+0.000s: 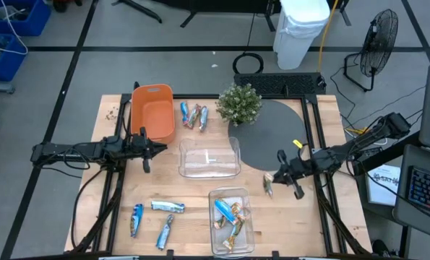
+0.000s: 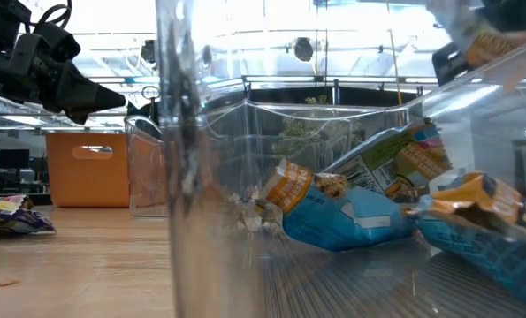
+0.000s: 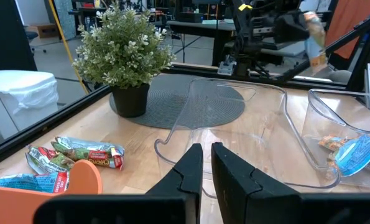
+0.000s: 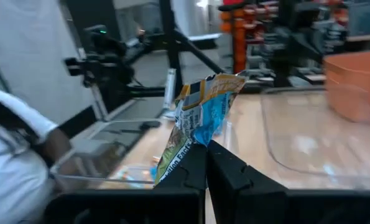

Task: Pick and place Granola Bars by type
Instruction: Put the yellow granola bar into the bottom transparent bin, then put the purple granola bar into the top transparent bin

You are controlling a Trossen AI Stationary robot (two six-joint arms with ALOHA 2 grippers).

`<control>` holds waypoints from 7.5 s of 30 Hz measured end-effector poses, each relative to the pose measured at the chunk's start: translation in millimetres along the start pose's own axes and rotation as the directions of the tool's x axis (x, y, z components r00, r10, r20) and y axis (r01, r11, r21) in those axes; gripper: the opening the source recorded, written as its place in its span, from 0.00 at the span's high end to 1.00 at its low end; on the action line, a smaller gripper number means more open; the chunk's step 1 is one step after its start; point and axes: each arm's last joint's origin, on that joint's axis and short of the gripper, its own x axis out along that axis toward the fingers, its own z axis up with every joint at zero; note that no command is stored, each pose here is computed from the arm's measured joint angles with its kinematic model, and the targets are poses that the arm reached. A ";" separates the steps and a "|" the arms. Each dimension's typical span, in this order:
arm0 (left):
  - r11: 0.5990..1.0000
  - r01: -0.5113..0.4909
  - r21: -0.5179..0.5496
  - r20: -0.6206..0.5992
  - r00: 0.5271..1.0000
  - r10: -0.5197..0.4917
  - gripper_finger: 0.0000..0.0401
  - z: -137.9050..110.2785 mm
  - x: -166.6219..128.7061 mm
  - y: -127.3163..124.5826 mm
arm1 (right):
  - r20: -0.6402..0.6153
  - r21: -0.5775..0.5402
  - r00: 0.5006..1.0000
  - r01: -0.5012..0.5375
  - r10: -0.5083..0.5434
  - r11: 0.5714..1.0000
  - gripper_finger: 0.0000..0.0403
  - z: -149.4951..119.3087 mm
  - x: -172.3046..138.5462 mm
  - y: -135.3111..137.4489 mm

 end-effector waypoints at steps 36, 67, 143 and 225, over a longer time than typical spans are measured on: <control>1.000 0.000 0.000 0.000 1.000 0.000 0.91 0.0 0.0 0.0 | 0.062 -0.014 0.910 -0.410 0.410 0.912 1.00 9.9 -3.6 17.2; 1.000 0.000 0.000 0.000 1.000 0.000 0.91 0.0 0.0 0.0 | 0.056 -0.009 0.911 -0.408 0.408 0.913 1.00 9.3 -3.5 17.1; 1.000 -0.001 0.001 -0.007 1.000 0.001 0.91 -0.6 0.0 0.1 | -0.255 0.027 0.941 -0.221 0.221 0.975 1.00 -9.9 214.7 67.3; 1.000 0.000 0.000 0.000 1.000 0.000 0.91 0.0 0.0 0.0 | -0.442 -0.116 0.893 -0.156 0.090 0.981 0.75 48.9 159.8 82.5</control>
